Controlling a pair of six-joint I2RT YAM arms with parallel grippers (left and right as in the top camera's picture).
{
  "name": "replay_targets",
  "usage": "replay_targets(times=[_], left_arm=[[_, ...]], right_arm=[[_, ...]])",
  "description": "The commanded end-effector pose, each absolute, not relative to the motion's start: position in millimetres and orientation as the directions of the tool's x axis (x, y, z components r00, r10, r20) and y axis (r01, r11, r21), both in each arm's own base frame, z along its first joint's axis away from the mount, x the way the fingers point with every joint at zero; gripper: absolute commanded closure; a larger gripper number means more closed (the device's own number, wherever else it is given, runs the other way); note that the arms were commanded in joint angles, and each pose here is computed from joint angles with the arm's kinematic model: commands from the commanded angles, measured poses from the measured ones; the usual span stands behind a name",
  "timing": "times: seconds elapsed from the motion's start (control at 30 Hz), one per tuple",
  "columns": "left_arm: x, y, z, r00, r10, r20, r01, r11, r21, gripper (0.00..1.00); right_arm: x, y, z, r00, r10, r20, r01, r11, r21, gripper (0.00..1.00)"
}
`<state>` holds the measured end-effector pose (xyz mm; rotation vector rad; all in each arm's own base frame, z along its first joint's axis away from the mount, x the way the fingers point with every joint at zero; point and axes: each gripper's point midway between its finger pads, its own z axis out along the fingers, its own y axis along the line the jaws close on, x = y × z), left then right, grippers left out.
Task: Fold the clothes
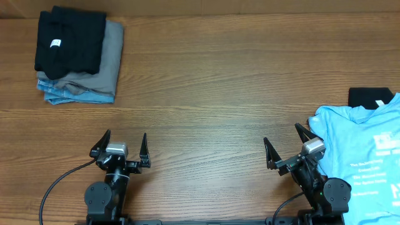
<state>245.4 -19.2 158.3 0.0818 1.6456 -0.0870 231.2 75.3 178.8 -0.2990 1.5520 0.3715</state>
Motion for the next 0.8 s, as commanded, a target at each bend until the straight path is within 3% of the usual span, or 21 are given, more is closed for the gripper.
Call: replay_targets(times=[0.0,0.37,0.6,0.77], left_arm=[[245,-19,159,-0.066,-0.003,-0.998,0.108,0.994,-0.01,0.0],[245,-21,159,-0.067,-0.013,-0.998,0.118,0.993,-0.021,0.0],[245,-23,159,-0.093,-0.221,-0.971,0.113,0.966,-0.231,0.0],[245,-23,159,-0.095,-0.243,-0.965,0.111,0.961,-0.253,0.0]], right_arm=[[231,76,177,-0.015,0.042,-0.999,-0.419,0.907,0.045,0.0],[230,78,180,0.001,0.041,-0.999,-0.432,0.901,0.036,0.0],[217,100,185,0.019,0.039,-0.999,-0.558,0.829,0.022,0.0],[217,100,177,-0.026,0.045,-0.999,-0.559,0.828,0.052,0.0]])
